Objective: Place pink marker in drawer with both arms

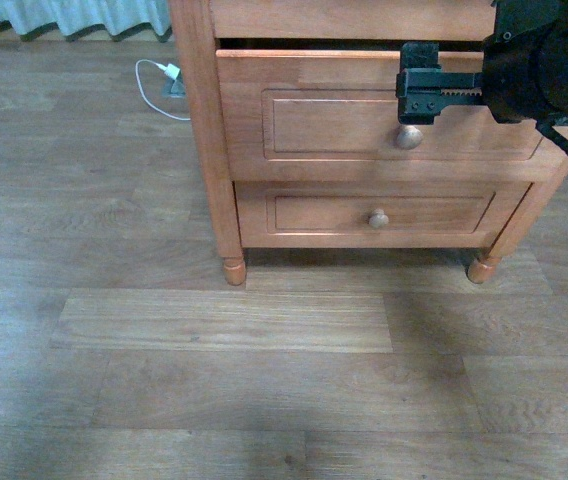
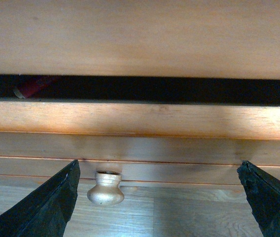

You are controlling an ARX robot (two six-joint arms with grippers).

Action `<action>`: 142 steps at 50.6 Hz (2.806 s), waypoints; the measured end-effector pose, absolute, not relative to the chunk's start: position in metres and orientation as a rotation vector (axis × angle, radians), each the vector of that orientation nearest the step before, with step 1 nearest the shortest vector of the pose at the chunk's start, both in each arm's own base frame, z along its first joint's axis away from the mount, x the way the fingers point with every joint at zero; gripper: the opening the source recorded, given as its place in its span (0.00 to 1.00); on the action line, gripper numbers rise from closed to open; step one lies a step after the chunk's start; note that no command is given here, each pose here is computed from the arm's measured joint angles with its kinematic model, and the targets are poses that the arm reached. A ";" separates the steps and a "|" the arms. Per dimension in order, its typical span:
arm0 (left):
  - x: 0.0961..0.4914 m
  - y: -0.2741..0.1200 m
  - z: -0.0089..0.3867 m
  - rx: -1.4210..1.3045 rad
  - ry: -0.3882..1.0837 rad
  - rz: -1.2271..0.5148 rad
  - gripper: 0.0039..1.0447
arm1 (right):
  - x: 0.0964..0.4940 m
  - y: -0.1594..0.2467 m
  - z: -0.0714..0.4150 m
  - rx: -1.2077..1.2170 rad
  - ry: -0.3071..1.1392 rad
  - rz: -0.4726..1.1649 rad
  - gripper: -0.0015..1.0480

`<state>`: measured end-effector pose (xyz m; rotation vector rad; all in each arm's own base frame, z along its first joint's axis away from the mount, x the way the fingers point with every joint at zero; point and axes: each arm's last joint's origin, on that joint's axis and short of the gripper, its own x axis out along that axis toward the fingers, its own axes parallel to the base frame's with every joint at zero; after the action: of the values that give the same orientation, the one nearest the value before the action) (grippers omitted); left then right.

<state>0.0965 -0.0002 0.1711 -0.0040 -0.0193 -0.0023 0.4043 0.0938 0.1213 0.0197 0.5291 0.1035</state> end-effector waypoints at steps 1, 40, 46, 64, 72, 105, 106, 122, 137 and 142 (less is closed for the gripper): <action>0.097 0.000 0.171 -0.004 -0.019 -0.002 0.94 | 0.405 0.094 0.121 0.020 0.528 0.103 0.92; 0.097 0.000 0.171 -0.004 -0.019 -0.002 0.94 | 0.384 0.075 0.139 0.042 0.516 0.139 0.92; 0.097 0.000 0.171 -0.004 -0.019 -0.002 0.94 | 0.360 0.068 0.156 0.054 0.541 0.167 0.92; 0.097 0.000 0.171 -0.004 -0.019 -0.002 0.94 | 0.258 0.037 0.225 0.108 0.520 0.236 0.92; 0.097 0.000 0.171 -0.004 -0.019 -0.002 0.94 | 0.210 0.026 0.245 0.126 0.485 0.260 0.92; 0.097 0.000 0.171 -0.004 -0.019 -0.002 0.94 | 0.155 0.016 0.261 0.105 0.394 0.265 0.92; 0.097 0.000 0.171 -0.004 -0.019 -0.002 0.94 | 0.155 0.016 0.261 0.105 0.394 0.265 0.92; 0.097 0.000 0.171 -0.004 -0.019 -0.002 0.94 | 0.155 0.016 0.261 0.105 0.394 0.265 0.92; 0.097 0.000 0.171 -0.004 -0.019 -0.002 0.94 | 0.155 0.016 0.261 0.105 0.394 0.265 0.92; 0.097 0.000 0.171 -0.004 -0.019 -0.002 0.94 | 0.155 0.016 0.261 0.105 0.394 0.265 0.92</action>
<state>0.0965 -0.0002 0.1711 -0.0040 -0.0193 -0.0023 0.1553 0.0158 0.2607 0.1052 0.3940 0.2650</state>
